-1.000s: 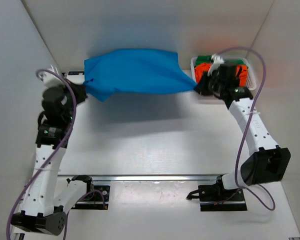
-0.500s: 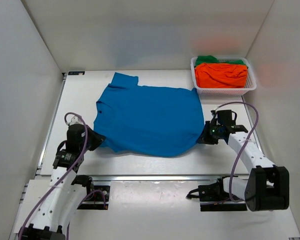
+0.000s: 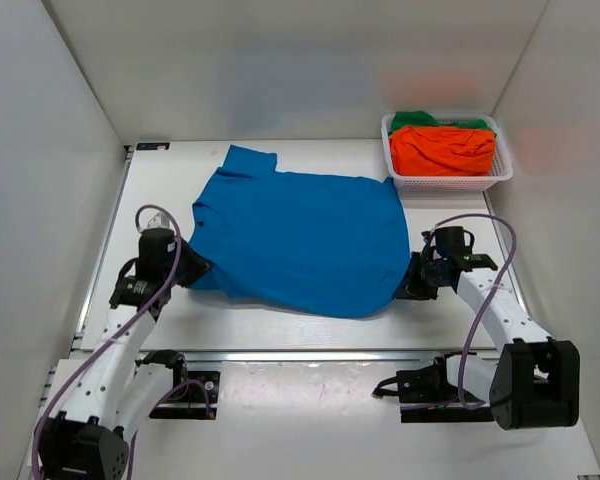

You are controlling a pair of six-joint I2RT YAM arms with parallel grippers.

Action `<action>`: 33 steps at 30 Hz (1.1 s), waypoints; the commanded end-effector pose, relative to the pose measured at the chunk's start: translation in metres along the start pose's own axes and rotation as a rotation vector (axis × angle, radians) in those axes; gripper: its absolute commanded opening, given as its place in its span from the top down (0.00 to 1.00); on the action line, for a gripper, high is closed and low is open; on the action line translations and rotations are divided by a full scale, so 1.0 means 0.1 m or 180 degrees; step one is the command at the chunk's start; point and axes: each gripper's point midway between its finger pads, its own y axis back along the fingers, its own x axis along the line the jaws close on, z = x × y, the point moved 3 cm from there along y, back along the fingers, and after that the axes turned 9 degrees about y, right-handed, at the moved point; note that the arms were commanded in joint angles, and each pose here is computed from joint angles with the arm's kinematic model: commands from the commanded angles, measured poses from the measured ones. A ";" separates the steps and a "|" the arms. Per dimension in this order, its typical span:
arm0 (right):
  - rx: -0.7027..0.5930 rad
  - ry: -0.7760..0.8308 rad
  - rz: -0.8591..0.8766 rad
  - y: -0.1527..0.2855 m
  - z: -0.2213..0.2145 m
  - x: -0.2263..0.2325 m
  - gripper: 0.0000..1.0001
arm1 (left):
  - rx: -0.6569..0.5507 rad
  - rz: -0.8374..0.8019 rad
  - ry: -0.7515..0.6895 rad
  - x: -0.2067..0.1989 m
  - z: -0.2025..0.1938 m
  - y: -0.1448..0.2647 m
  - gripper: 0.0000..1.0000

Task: Fold and stack the t-shirts
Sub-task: Fold the flattened tshirt in 1/3 of the way

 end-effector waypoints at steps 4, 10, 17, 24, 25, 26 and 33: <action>-0.0110 0.0249 -0.0030 0.05 0.41 0.04 1.00 | -0.0358 -0.0187 -0.0177 -0.46 0.52 -0.17 1.00; -0.0112 0.0267 -0.0090 -0.04 0.69 -0.04 1.00 | -0.0442 -0.0167 -0.0268 -0.66 0.84 -0.45 1.00; -0.0049 0.0223 -0.0156 -0.20 0.94 -0.15 1.00 | -0.0395 -0.0075 -0.0373 -0.80 1.05 -0.87 1.00; -0.0088 0.0156 -0.0259 -0.30 1.24 -0.27 1.00 | -0.0300 -0.0025 -0.0461 -0.85 1.14 -1.20 1.00; -0.0053 0.0152 -0.0277 -0.33 1.24 -0.29 1.00 | -0.0307 -0.0018 -0.0476 -0.86 1.16 -1.24 1.00; -0.0071 0.0148 -0.0278 -0.33 1.29 -0.26 1.00 | -0.0269 -0.0017 -0.0504 -0.89 1.15 -1.29 1.00; -0.0279 -0.0044 -0.0469 -0.37 1.53 -0.36 0.91 | -0.0269 0.0058 -0.0565 -0.93 1.28 -1.56 1.00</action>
